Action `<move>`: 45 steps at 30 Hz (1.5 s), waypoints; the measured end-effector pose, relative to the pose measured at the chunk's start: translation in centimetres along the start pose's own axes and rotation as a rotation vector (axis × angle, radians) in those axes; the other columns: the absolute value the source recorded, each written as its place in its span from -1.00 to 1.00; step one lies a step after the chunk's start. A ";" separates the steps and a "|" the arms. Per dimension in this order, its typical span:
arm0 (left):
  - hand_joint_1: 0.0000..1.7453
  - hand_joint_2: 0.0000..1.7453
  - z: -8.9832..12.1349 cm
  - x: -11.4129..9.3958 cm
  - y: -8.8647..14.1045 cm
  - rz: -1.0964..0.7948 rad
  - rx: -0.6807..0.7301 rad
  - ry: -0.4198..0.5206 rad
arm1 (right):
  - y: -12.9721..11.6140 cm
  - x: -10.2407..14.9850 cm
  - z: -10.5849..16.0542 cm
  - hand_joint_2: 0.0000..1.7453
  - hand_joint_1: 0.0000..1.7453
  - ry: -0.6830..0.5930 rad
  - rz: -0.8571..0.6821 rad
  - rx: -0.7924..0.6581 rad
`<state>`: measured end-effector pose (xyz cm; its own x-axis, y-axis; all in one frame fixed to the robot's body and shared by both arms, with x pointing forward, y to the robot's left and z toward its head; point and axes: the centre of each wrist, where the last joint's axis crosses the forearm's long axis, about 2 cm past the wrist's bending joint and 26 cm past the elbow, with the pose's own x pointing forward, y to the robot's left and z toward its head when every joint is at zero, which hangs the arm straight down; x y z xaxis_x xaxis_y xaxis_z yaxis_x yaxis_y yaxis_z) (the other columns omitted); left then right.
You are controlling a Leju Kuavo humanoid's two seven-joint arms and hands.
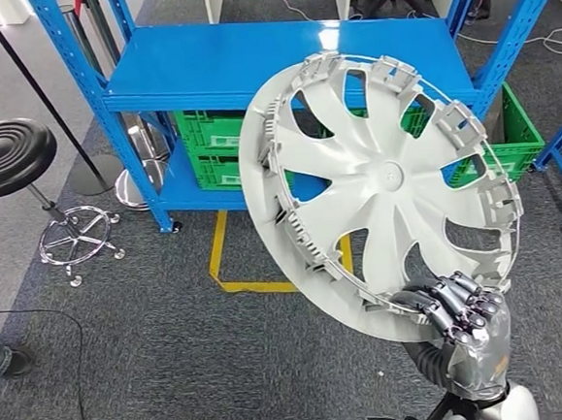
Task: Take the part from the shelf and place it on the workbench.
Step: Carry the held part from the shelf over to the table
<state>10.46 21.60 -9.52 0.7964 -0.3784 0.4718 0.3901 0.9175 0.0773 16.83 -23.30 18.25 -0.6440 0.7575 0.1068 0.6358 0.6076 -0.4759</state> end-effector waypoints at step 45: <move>-1.00 -1.00 0.1 -0.5 0.1 0.029 0.022 -0.006 | 0.7 -0.4 -0.7 1.00 1.00 0.002 -0.010 -0.015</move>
<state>10.01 21.87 -9.66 0.8046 -0.3511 0.4790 0.3565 0.9306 0.0833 17.84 -22.95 18.50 -0.6498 0.7516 0.1134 0.6355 0.6191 -0.4613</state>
